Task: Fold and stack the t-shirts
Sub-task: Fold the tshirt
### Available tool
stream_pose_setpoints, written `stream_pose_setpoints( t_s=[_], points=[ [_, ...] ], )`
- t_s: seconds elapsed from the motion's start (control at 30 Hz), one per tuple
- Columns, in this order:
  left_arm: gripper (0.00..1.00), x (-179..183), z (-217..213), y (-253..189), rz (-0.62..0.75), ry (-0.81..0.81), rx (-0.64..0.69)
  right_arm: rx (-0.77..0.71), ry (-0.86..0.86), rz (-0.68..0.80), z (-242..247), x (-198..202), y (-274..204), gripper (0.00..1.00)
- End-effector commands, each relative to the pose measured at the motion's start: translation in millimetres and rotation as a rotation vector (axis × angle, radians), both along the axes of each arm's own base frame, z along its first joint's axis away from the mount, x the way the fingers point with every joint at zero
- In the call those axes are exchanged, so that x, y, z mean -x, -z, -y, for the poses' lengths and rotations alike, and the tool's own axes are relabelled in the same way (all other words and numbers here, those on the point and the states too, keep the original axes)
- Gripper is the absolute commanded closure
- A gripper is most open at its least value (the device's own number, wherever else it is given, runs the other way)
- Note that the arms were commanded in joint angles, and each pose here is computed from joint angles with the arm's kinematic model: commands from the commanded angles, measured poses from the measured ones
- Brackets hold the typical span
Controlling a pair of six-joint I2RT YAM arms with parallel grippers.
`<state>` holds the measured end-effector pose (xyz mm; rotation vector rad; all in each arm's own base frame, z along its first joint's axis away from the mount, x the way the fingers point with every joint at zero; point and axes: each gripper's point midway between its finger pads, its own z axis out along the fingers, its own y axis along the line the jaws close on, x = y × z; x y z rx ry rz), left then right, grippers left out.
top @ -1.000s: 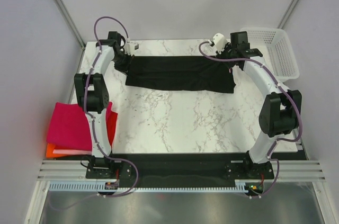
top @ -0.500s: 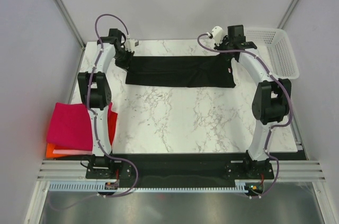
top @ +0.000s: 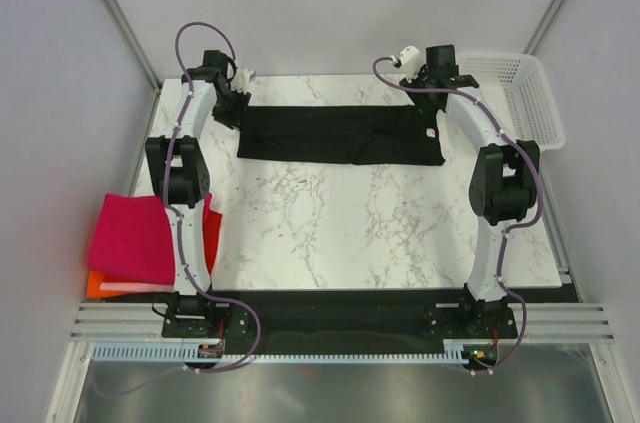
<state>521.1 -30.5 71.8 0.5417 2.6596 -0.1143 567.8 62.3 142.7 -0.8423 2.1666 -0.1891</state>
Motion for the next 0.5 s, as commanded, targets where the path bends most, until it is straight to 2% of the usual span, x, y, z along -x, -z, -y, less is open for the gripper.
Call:
stream_pose_setpoints(
  t_s=[0.0, 0.1, 0.17, 0.33, 0.47],
  points=[
    [0.60, -13.2, 14.2, -64.0, 0.166, 0.004, 0.016, -0.082, -0.023, 0.046, -11.8, 15.2, -35.2, 0.60],
    [0.61, -8.3, 36.5, -45.9, 0.126, 0.070, 0.026, -0.116, -0.086, -0.075, -23.4, 34.8, -1.4, 0.60],
    [0.65, -1.5, 48.8, -33.9, 0.086, 0.105, 0.051, -0.139, -0.109, -0.157, -31.4, 45.4, 21.9, 0.60],
    [0.72, 13.8, 60.4, 1.4, -0.012, 0.139, 0.067, -0.156, -0.145, -0.223, -40.5, 51.1, 46.0, 0.59],
    [0.74, 19.6, 57.1, 20.2, -0.055, 0.152, 0.052, -0.158, -0.153, -0.263, -45.3, 46.4, 64.7, 0.59]
  ],
)
